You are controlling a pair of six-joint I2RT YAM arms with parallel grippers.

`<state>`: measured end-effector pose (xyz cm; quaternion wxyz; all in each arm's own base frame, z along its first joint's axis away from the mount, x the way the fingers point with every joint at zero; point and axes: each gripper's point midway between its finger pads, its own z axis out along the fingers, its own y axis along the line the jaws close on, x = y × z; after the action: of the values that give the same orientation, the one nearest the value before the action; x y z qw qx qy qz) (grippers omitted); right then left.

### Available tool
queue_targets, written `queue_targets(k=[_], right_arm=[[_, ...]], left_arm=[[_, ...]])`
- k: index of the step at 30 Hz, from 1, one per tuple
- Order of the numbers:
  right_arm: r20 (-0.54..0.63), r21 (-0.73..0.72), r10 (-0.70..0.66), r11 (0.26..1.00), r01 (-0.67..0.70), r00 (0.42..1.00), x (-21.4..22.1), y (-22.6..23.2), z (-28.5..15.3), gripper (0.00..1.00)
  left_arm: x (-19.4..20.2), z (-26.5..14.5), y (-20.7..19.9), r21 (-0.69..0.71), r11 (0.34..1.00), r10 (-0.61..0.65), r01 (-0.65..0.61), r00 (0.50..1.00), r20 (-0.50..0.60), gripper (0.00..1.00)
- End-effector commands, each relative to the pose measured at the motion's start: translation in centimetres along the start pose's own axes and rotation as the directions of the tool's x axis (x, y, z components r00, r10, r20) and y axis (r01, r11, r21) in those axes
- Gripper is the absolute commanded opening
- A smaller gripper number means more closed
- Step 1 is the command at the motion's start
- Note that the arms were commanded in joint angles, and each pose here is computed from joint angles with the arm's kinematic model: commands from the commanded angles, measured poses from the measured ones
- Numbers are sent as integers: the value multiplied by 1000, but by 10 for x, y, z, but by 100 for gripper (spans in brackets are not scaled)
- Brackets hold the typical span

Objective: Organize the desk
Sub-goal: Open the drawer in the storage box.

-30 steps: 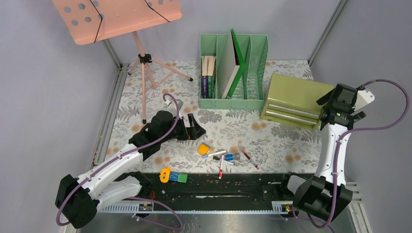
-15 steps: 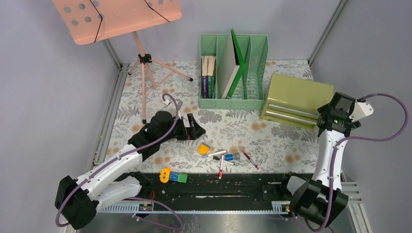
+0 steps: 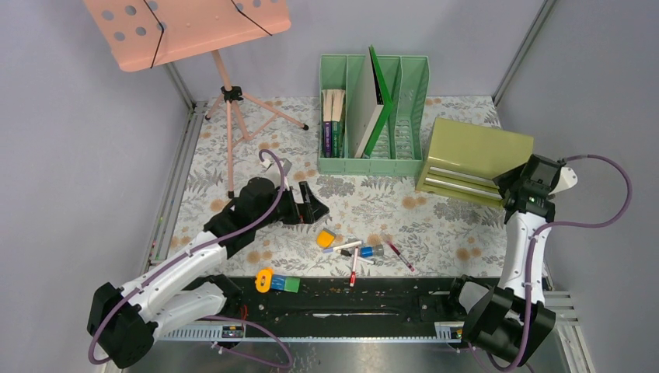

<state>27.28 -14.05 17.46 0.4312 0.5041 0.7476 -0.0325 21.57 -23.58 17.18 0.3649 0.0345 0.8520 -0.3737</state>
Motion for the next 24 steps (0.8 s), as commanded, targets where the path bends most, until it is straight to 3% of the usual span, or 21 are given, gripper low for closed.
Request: queue_targets(k=[1,10,20,24], right_arm=[[-50,-137,35,990,-42,998,12,21,-6,62],[-112,-329,30,942,-65,993,21,56,-41,65],[18,-423,-130,897,126,991,-27,117,-91,68],[27,-429,-171,888,166,985,-46,135,-92,69]], left_arm=[[-27,0,-27,81,996,24,-29,997,68,99],[-26,52,-79,187,982,-2,-1,1000,16,96],[2,141,-192,311,944,129,-106,990,-52,93],[13,181,-214,326,939,142,-110,987,-76,83]])
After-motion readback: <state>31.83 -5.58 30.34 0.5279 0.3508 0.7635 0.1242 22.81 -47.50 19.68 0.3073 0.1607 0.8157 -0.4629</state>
